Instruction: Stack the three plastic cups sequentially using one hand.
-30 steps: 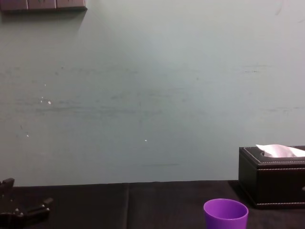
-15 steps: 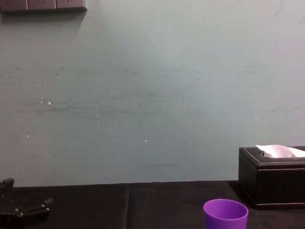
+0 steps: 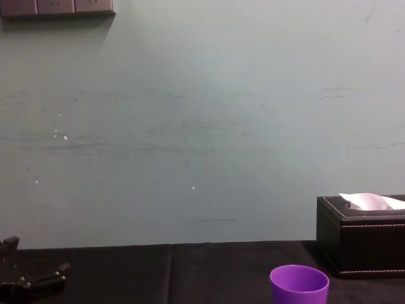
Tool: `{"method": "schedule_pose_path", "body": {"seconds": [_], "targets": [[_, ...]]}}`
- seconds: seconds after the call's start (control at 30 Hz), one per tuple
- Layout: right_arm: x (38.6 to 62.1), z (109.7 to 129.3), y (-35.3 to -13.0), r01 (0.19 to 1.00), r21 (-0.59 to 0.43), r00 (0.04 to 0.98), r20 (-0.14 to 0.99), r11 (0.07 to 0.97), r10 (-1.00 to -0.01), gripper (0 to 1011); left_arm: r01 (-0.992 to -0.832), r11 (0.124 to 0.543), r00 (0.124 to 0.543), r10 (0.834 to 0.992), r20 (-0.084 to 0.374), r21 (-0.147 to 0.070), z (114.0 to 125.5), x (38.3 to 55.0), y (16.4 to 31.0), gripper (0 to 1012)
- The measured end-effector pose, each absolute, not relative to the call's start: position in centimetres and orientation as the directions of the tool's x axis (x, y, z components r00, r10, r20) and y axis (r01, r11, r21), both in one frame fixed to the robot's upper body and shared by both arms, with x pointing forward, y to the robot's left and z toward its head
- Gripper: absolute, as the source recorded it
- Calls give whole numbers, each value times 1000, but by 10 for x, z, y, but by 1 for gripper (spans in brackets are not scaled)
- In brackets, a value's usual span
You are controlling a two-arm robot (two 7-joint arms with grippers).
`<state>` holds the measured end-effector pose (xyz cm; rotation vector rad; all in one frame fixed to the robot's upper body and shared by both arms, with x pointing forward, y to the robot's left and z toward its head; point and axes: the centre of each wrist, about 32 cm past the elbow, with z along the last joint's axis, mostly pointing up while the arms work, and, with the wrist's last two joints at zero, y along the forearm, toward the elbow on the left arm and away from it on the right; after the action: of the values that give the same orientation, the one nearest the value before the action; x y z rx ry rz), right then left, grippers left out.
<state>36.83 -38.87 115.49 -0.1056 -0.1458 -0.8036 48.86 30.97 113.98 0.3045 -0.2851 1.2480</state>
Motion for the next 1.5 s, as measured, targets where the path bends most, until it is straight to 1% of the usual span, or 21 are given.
{"method": "schedule_pose_path", "body": {"seconds": [0.1,0.3,0.67,1.2,1.5], "targets": [[366,1151,-388,704,-68,706,181,707,-685,1000,-955,287,292,880,374,70,1140,489,310,1011],[365,1142,-387,679,-117,733,165,725,-660,1000,-955,287,292,880,374,70,1140,489,310,1011],[373,1126,-380,658,-157,753,119,736,-648,1002,-955,287,292,880,374,70,1140,489,310,1011],[392,1123,-372,645,-160,764,107,747,-636,1000,-955,287,292,880,374,70,1140,489,310,1011],[409,1123,-360,631,-159,776,104,760,-622,1002,-955,287,292,880,374,70,1140,489,310,1011]]}}
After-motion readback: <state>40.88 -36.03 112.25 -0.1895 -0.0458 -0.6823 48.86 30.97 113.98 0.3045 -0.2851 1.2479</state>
